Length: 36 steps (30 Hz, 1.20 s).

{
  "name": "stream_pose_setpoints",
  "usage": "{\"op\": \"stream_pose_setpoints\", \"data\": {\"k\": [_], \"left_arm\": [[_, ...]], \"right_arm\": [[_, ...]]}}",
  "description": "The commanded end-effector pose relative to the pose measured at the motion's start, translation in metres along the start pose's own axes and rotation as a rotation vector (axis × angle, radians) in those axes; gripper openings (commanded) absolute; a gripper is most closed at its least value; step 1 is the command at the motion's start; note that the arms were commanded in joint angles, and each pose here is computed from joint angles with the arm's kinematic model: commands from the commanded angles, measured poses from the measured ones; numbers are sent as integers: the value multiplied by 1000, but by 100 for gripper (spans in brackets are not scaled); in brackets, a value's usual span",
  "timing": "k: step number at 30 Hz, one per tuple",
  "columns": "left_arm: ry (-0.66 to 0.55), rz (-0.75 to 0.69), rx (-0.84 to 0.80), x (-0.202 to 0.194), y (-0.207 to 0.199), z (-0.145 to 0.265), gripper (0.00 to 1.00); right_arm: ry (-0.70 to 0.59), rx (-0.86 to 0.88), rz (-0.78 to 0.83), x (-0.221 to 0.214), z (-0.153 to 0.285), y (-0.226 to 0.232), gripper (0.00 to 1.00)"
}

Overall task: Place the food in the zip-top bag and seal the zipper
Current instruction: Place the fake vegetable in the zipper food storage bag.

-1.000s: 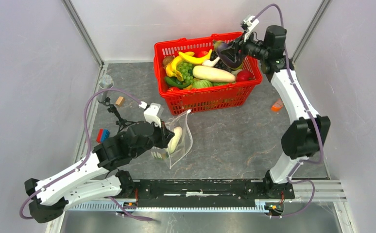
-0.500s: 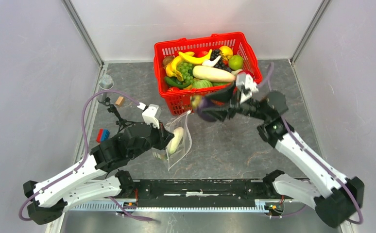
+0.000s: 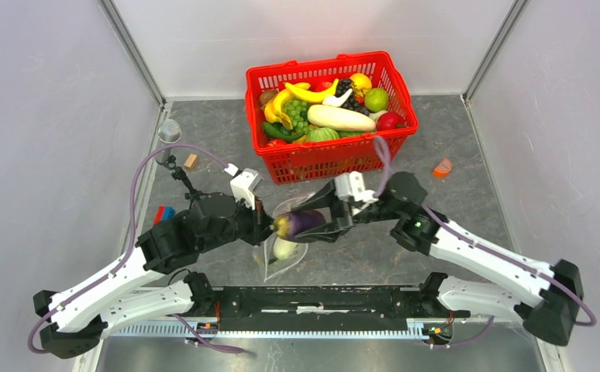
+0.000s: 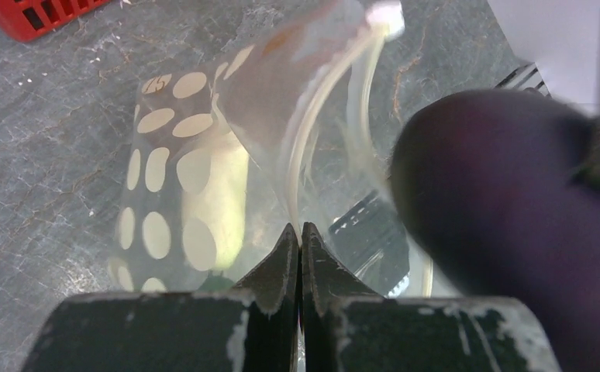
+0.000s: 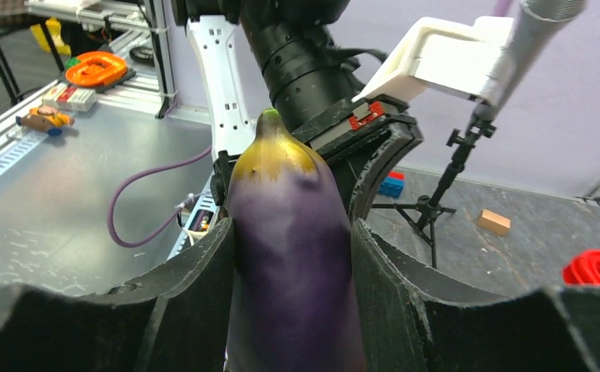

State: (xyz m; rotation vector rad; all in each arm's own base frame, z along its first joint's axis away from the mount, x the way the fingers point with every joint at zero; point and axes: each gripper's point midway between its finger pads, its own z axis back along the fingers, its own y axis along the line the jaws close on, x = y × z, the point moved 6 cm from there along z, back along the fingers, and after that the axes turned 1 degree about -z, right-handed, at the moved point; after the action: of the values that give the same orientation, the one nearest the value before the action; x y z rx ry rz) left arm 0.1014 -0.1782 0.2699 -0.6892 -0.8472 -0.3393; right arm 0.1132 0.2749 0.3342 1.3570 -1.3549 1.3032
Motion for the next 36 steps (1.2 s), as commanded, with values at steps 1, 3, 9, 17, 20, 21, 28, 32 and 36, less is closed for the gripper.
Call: {"op": "stream_pose_setpoints", "data": {"k": [1,3,9,17,20,21,28,32,36], "left_arm": [[-10,-69,-35,17,-9,12,2],[-6,-69,-28,16,-8,12,2],[-34,-65,-1,21,-5,12,2],[-49,-31,-59,33,-19,16,2],[-50,-13,-112,34,-27,16,2],[-41,-11,-125,33,-29,15,2],[-22,-38,-98,37,-28,16,2],[-17,-44,-87,41,-27,14,2],[-2,-48,-95,41,-26,8,2]], "right_arm": [[39,70,117,9,-32,-6,19],[45,97,129,9,-42,-6,19],[-20,181,193,21,-49,2,19],[-41,173,272,12,-41,7,21],[15,220,227,-8,-38,-7,22],[29,241,204,-12,-39,-12,23],[245,151,251,-46,-19,-56,27],[366,93,319,-53,-5,-68,28],[402,185,334,-72,-5,-65,28]]}}
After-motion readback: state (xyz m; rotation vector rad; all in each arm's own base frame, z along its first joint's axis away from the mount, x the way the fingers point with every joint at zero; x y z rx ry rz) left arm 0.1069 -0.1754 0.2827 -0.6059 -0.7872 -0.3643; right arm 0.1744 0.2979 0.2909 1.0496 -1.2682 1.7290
